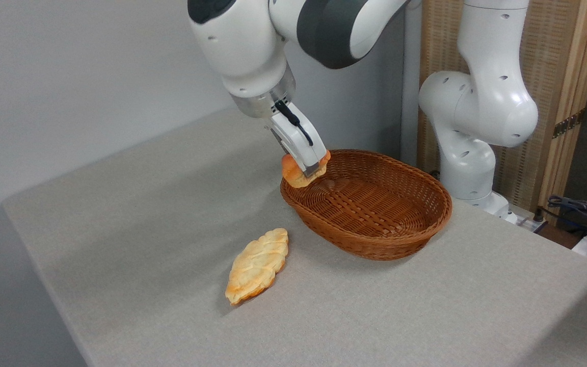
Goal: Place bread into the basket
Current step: 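Lift the orange bun and carry it over the wicker basket, then open the gripper to release the bun into the basket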
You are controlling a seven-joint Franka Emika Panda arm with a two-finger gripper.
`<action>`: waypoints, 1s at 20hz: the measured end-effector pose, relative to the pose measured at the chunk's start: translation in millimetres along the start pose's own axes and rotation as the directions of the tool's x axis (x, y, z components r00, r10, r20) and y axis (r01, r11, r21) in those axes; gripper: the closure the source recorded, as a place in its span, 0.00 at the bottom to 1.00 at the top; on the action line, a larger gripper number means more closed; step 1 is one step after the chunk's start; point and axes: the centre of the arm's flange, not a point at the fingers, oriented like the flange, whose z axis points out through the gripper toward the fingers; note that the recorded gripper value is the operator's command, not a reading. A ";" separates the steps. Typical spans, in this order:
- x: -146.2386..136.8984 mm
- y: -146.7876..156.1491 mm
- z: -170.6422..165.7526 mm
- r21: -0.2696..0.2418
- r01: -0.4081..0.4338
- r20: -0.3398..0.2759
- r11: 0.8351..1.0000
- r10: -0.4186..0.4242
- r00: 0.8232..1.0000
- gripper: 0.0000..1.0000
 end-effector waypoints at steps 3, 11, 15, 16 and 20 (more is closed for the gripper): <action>13.2 7.3 31.9 -0.022 -0.011 0.091 1.000 0.013 0.996 0.00; 24.0 4.7 78.4 -0.085 -0.013 0.186 0.996 0.028 0.982 0.00; 32.0 2.5 89.9 -0.101 -0.016 0.211 0.995 0.037 0.977 0.00; 32.4 2.2 89.8 -0.101 -0.016 0.211 0.995 0.037 0.977 0.00; 36.6 4.2 70.9 -0.062 -0.031 0.193 0.998 0.042 0.980 0.00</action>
